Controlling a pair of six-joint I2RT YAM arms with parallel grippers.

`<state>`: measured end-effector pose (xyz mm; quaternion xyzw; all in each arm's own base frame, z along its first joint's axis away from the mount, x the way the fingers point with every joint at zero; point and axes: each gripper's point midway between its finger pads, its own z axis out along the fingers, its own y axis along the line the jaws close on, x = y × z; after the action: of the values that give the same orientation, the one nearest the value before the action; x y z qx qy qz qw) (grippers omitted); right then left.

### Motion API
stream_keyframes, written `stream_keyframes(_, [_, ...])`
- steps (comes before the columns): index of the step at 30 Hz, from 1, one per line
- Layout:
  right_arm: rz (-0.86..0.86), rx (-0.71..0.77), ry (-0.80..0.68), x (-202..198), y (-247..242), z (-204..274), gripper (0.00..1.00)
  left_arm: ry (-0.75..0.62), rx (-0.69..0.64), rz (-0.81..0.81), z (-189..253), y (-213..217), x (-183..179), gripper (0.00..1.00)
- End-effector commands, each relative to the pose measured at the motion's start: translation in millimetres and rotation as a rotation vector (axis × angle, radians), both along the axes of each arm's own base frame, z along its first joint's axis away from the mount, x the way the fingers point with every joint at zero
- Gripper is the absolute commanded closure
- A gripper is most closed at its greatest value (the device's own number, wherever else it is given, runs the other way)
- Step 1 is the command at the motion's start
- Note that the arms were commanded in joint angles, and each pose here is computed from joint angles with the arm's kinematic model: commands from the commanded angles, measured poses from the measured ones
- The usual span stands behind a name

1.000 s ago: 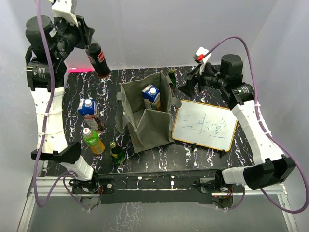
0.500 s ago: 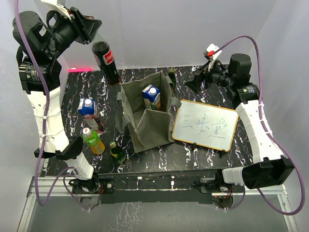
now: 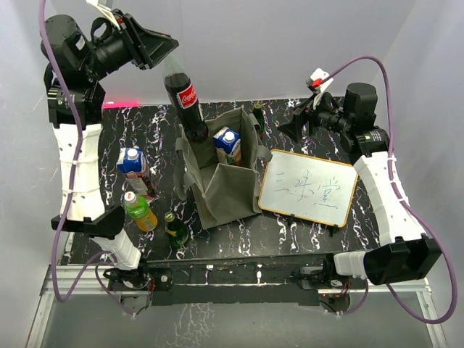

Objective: Place the beverage into the canvas bag

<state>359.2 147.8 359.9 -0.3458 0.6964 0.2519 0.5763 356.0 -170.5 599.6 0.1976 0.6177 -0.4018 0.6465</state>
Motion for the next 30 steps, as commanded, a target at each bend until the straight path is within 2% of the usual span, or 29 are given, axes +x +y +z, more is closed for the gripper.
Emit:
stream_keyframes(1, [0.009,0.020,-0.090,-7,0,27,0.15,-0.221,-0.072,-0.033,61,2,-48,1.00])
stream_keyframes(6, [0.010,0.028,-0.079,-5,-1,24,0.15,-0.129,-0.096,-0.106,41,-9,-43,1.00])
stream_keyframes(14, [0.020,0.039,-0.072,-7,0,20,0.15,-0.101,-0.044,-0.130,16,-20,-42,1.00])
stream_keyframes(21, [0.021,0.034,-0.055,-8,0,13,0.15,-0.128,0.071,-0.161,-12,-34,-47,1.00])
stream_keyframes(30, [0.022,0.028,-0.046,-7,0,5,0.15,-0.162,0.151,-0.235,-33,-43,-55,1.00])
